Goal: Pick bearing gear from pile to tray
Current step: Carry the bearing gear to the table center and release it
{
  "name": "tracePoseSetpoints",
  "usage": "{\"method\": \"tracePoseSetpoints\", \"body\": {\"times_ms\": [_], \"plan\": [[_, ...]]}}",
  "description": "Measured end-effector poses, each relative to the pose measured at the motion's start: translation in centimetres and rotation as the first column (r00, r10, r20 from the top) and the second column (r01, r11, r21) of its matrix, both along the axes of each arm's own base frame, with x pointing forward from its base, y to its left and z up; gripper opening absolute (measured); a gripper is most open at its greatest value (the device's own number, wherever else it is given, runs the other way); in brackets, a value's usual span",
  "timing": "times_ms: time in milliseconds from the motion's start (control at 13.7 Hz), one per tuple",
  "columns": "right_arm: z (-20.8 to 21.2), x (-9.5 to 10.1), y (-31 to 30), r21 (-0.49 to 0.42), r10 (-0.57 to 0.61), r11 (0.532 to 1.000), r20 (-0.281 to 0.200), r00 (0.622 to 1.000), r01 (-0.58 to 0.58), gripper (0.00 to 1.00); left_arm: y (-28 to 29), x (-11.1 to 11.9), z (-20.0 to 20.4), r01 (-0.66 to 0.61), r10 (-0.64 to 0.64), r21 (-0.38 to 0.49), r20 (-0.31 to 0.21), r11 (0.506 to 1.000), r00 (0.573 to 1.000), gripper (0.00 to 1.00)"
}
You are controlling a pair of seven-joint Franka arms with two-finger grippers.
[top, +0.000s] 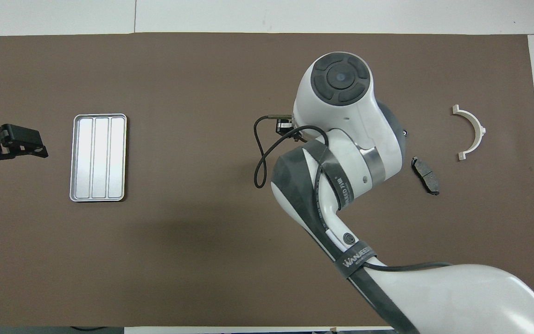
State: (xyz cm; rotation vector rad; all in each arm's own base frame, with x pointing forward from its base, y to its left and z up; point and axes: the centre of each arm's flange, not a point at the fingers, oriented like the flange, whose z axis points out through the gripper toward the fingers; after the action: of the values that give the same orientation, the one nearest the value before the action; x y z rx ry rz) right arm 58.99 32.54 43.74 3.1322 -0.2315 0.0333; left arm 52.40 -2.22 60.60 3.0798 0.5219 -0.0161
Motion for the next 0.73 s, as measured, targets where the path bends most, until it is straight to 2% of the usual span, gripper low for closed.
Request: {"method": "tracePoseSetpoints", "body": {"times_ms": [293,732], "plan": [[-3.1,-3.5,3.7,0.004,-0.009,1.0,0.003,1.0,0.009,0.35,0.0,0.0,0.0,0.0,0.0,0.0,0.0,1.0,1.0,1.0],[-7.1,-5.2,4.5,0.025,0.004,1.0,0.029,1.0,-0.005,0.35,0.0,0.0,0.0,0.0,0.0,0.0,0.0,1.0,1.0,1.0]]}}
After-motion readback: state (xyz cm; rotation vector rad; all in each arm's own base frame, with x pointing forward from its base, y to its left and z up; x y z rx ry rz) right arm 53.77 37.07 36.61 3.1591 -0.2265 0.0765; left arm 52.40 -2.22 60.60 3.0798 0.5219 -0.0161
